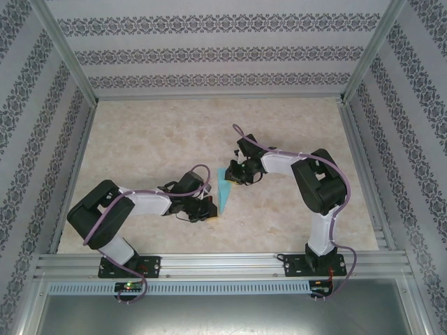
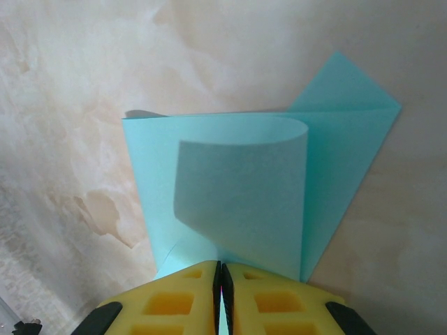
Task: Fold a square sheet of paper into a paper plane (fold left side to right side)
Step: Fold the wing for the fifth time at the center of the table.
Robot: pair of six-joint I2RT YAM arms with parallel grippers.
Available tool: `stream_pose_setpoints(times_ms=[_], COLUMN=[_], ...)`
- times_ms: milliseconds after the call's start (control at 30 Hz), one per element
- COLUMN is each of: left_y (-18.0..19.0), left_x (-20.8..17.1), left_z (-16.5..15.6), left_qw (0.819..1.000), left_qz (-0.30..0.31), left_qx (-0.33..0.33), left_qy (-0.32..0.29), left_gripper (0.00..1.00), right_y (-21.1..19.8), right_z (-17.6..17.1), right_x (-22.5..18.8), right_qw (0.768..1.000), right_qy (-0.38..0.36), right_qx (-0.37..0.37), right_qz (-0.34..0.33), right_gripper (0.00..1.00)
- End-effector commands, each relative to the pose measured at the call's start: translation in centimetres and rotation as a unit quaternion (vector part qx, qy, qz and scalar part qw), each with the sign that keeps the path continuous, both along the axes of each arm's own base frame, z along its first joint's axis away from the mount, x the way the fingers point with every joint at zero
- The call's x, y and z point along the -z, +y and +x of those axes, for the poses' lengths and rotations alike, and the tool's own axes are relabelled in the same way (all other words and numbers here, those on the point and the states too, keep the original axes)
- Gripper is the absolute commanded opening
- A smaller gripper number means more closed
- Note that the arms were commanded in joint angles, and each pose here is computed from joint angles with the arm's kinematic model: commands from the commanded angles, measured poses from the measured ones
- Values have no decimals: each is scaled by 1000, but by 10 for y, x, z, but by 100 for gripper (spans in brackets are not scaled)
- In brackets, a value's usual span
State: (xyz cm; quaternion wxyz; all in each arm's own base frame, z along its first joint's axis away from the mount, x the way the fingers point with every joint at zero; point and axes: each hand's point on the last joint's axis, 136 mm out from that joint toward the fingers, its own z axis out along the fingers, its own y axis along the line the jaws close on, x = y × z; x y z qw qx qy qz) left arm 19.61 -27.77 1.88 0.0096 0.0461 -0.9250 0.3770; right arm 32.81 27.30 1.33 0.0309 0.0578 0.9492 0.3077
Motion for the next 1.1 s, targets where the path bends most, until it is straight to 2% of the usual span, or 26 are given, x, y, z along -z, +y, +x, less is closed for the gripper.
stream_pose_setpoints(times_ms=[0,133,267,533,800,1067], left_y=[0,-3,-22,-42,-14,5], left_x=[-20,-53,-74,-41,3,35], left_z=[5,25,39,49,36,21], left_qw=[1000,999,996,998,999,997], left_qz=[-13,-18,-53,-43,34,72], left_qx=[-1,6,19,39,20,9], left_qy=[2,-43,-64,-40,-15,16], left_gripper=[5,5,6,6,6,4], right_y=[-27,-26,-24,-25,-19,-8], right_z=[-18,-18,-17,-19,-11,10], right_x=[39,38,37,38,25,-24], right_qw=[996,996,996,996,998,999], right_qy=[42,41,40,40,18,-52], right_qx=[11,9,8,8,8,13], right_qz=[-78,-76,-75,-75,-59,-4], right_gripper=[14,13,14,14,14,14])
